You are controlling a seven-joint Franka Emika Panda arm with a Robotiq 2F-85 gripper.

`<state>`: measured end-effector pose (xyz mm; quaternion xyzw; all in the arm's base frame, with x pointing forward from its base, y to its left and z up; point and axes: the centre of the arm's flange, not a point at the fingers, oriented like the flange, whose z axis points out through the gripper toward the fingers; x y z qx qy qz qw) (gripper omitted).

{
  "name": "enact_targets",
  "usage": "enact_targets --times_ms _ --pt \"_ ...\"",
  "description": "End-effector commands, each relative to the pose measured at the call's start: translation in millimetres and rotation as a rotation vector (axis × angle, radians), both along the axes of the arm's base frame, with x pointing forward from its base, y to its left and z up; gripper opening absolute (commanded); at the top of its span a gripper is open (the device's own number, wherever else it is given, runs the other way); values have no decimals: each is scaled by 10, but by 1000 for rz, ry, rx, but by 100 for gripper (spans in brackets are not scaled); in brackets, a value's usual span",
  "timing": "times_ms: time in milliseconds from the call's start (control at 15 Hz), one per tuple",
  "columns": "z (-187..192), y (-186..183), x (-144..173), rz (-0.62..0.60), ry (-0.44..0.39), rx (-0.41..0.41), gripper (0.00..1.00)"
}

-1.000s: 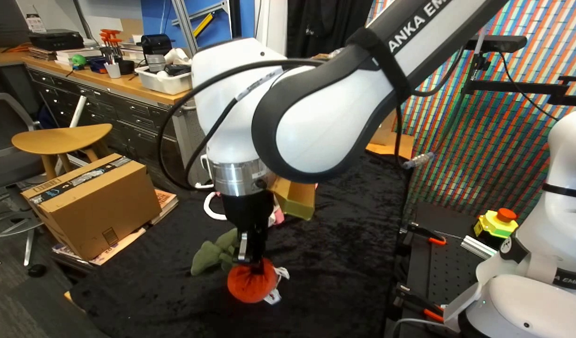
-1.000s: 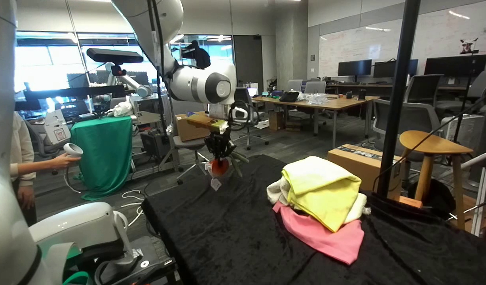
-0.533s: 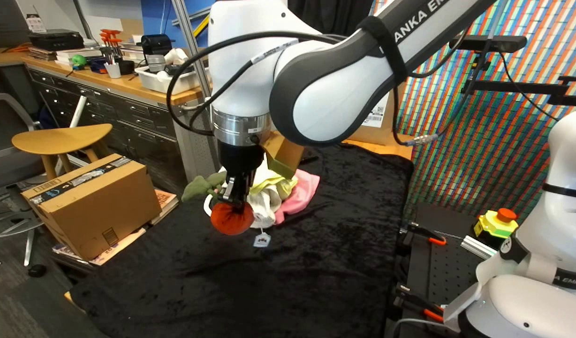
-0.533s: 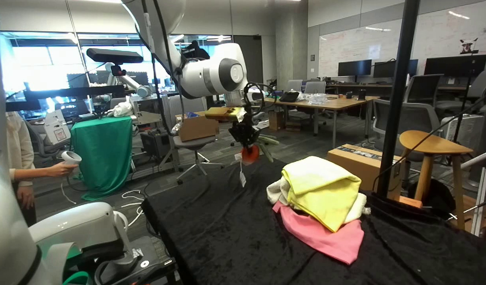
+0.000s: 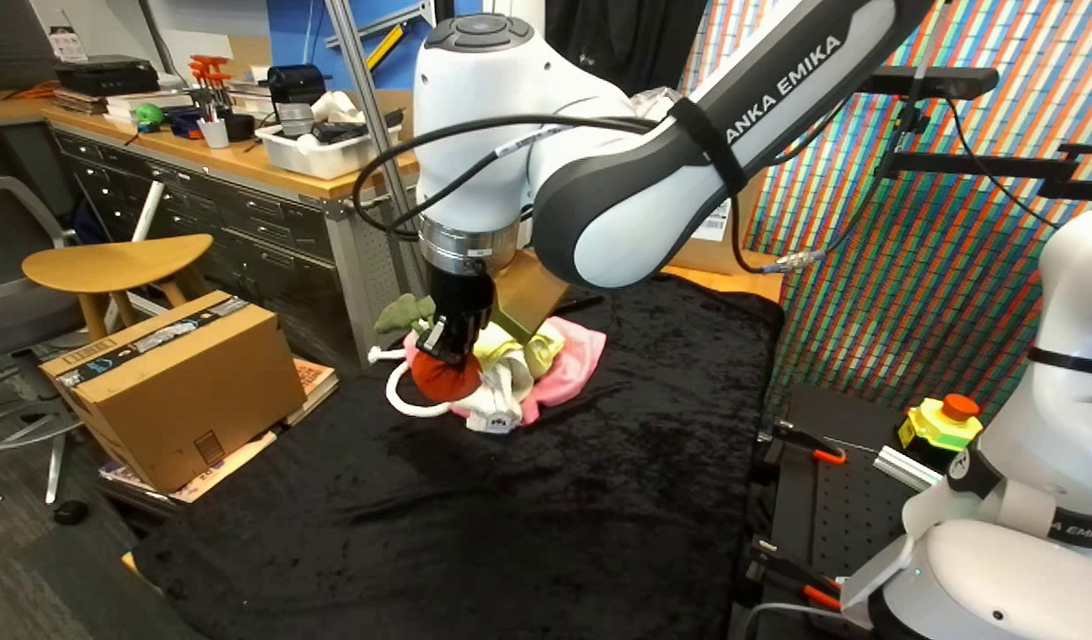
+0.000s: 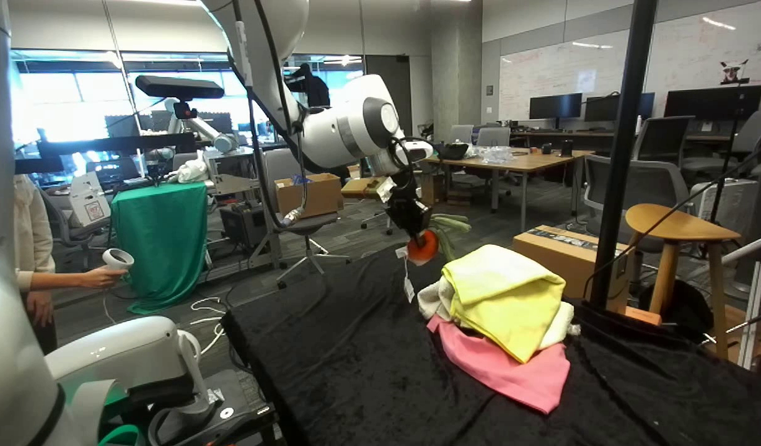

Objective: Pile all the objects on the middle back of the table

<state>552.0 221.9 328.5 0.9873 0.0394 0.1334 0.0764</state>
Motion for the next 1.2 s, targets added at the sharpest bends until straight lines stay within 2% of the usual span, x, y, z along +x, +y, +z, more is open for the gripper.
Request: enact_targets --times_ms 0,600,1133 --pt "-135 60 87 -74 -54 2 3" --pt "-376 115 284 -136 -70 -15 3" --pt "-499 -433 738 -239 -82 -49 3"
